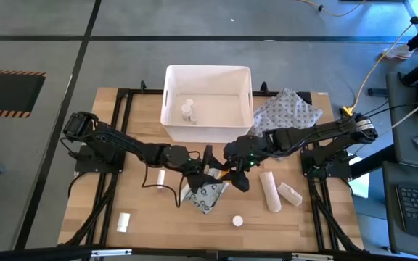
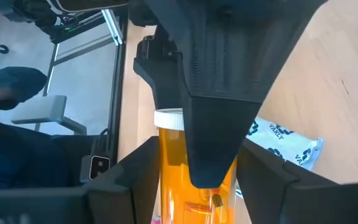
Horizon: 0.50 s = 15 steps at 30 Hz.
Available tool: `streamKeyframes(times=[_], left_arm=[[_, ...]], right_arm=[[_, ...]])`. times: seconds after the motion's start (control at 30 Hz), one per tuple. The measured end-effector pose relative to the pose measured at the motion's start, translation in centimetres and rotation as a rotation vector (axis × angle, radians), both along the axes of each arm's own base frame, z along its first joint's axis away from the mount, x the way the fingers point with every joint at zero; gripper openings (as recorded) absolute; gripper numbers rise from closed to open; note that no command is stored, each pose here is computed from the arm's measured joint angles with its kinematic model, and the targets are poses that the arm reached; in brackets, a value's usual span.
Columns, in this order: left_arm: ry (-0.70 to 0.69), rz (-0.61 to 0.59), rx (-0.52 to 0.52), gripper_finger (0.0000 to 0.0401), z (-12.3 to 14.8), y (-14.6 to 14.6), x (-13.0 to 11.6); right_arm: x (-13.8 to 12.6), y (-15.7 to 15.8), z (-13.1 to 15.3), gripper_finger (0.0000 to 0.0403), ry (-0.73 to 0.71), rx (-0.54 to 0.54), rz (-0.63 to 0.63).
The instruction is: Pick & place medical supplies in basket/bin
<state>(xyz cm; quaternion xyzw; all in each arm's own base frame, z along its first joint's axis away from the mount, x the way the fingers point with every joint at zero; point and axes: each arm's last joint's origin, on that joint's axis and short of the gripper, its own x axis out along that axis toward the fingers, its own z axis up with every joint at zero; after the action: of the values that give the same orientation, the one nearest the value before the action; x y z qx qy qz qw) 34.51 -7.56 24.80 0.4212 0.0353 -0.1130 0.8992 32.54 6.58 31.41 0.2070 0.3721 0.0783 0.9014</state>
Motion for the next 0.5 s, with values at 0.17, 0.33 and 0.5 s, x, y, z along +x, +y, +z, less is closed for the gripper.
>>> streamKeyframes(times=[0.17,0.33,0.5], left_arm=[[-0.002,0.010,0.004,0.0219,0.01,0.00,0.00],[-0.002,0.015,0.005,0.0206,0.01,0.00,0.00],[-0.001,0.024,0.008,0.0214,0.00,0.01,0.00]], right_arm=[[0.01,-0.01,-0.01,0.0183,0.001,0.001,0.000],[0.01,-0.01,-0.01,0.0183,0.001,0.000,0.000],[0.01,0.03,0.00,0.0183,-0.008,-0.017,0.017]])
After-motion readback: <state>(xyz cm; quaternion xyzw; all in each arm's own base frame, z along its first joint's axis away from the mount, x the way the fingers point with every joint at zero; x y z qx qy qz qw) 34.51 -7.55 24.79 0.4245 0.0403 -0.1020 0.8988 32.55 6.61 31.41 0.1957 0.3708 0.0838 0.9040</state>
